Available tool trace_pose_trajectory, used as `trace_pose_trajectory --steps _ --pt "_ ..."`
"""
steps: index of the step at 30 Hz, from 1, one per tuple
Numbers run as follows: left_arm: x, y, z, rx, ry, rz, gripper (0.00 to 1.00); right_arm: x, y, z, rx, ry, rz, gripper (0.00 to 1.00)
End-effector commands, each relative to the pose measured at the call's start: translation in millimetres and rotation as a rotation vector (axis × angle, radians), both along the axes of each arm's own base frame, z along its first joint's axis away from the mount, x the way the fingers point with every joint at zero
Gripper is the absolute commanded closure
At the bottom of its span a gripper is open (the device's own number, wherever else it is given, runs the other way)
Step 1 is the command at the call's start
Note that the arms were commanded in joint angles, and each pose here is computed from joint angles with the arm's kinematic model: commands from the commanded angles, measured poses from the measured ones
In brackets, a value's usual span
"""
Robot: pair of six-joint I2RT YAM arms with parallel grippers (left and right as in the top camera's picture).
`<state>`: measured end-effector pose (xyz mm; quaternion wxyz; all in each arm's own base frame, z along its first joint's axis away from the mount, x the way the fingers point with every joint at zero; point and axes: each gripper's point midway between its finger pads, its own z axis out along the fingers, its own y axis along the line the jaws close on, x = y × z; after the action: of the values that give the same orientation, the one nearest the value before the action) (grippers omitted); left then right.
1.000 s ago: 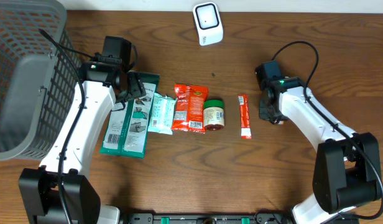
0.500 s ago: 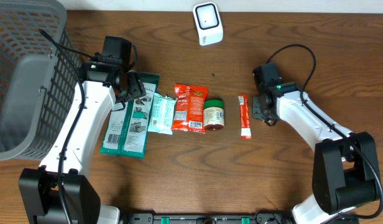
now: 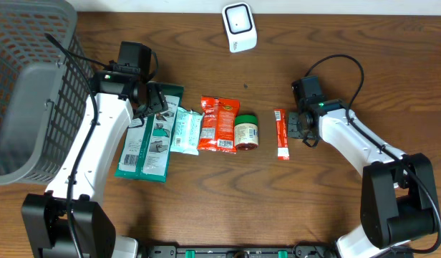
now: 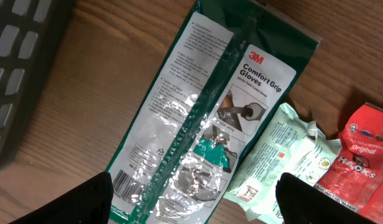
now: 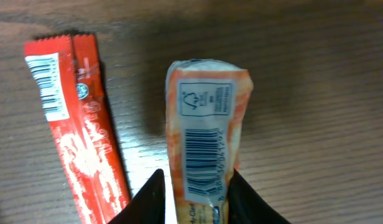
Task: Scan the item barcode
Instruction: 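Lift the Kleenex pack with the right gripper, barcode side up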
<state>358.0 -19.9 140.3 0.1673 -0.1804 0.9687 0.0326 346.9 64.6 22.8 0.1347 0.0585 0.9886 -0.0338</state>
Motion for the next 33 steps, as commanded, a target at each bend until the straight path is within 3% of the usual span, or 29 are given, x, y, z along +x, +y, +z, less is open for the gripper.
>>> trace_pose_trajectory --steps 1,9,15,22,27,33 --pt "-1.2 1.3 -1.7 0.008 0.008 -0.004 0.16 -6.1 10.3 -2.1 0.038 0.022 0.049 0.72" --pt "-1.2 1.3 -1.7 0.008 0.008 -0.004 0.16 -4.7 -6.8 25.7 -0.041 -0.011 0.041 0.99" --pt "-1.2 1.3 -1.7 0.008 0.008 -0.004 0.16 -20.0 -59.1 47.7 -0.263 0.001 -0.040 0.99" --pt "-1.2 1.3 -1.7 0.008 0.008 -0.004 0.16 -36.3 -79.8 34.1 -0.362 0.061 -0.113 0.99" --pt "-1.2 1.3 -1.7 0.008 0.008 -0.004 0.16 -29.3 -75.7 12.1 -0.357 0.066 -0.106 0.96" --pt "-1.2 1.3 -1.7 0.008 0.008 -0.004 0.16 -25.7 -33.1 -4.4 -0.156 0.080 -0.049 0.80"
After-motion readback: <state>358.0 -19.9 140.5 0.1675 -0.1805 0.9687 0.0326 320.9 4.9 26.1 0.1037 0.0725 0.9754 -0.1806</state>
